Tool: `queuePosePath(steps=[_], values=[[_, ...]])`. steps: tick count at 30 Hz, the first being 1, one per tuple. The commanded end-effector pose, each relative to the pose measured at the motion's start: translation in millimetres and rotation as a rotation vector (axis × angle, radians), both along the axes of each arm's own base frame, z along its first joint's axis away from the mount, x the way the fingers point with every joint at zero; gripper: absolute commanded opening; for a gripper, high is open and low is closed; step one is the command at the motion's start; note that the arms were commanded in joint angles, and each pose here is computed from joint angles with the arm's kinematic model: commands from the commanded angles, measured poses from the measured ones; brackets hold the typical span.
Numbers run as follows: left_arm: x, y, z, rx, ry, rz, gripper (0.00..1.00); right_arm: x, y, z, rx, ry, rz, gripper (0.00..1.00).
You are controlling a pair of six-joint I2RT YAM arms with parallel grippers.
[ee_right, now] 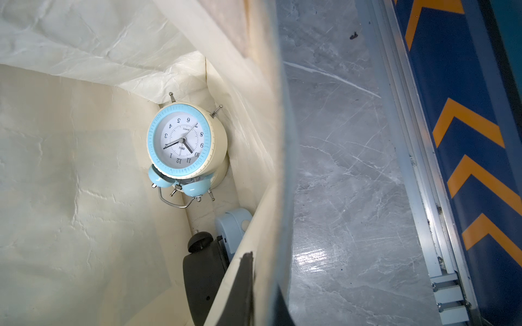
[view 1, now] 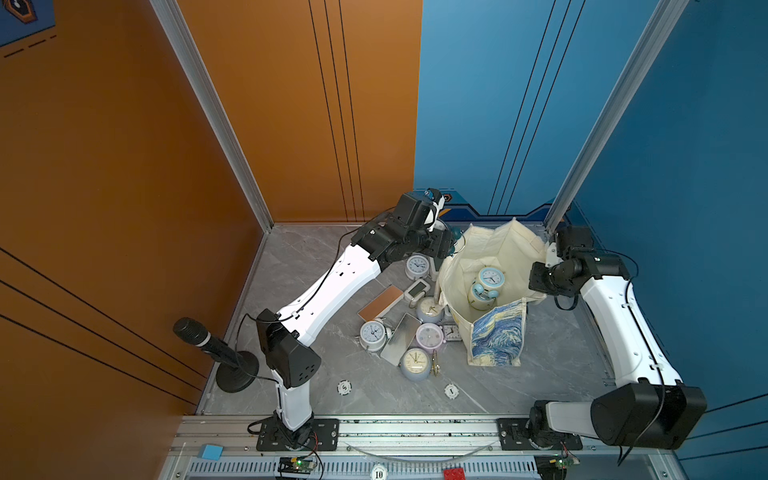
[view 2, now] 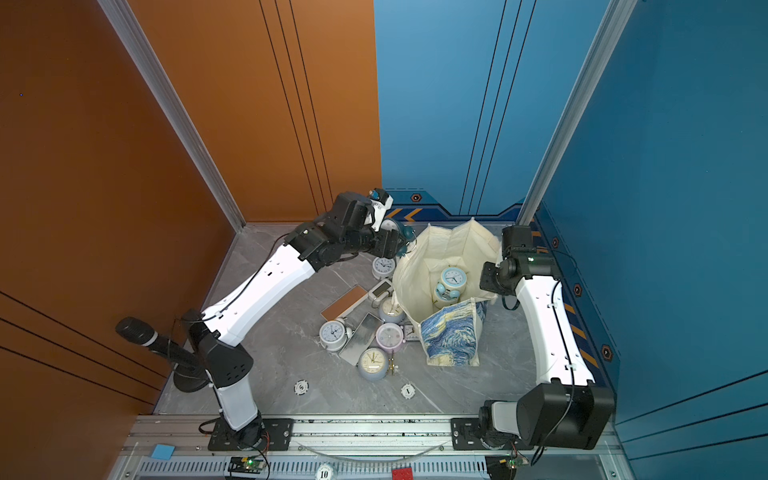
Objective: Put the alarm clock into the canvas bag
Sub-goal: Place the alarm at the canvas bag.
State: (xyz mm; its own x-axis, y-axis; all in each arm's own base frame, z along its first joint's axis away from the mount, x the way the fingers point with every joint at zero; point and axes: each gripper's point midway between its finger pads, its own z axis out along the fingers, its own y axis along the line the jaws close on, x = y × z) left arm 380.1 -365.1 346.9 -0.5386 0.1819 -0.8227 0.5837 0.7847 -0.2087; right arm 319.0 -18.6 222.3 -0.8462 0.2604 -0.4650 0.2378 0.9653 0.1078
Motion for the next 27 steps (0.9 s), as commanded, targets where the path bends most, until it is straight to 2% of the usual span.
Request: queuePosePath(steps=[1, 5, 11, 17, 27], values=[[-7.0, -32.0, 34.0, -0.072, -0.114, -0.071, 0.63, -6.4, 2.1, -2.8, -0.009, 0.014, 0.013, 0.09], [-21.1, -62.7, 33.4, -0.069, -0.155, -0.128, 0.62, -6.3, 2.4, -2.6, -0.008, 0.014, 0.014, 0.09], [-28.2, -98.5, 17.5, -0.03, -0.18, -0.146, 0.62, -6.1, 2.6, -2.4, -0.006, 0.012, 0.014, 0.09], [-19.6, -123.8, -20.3, 0.016, -0.152, -0.127, 0.61, -6.7, 2.3, -3.1, -0.008, 0.014, 0.013, 0.09], [7.7, -134.4, -91.9, 0.132, -0.107, -0.065, 0.62, -6.1, 3.3, -3.4, -0.006, 0.015, 0.017, 0.09]])
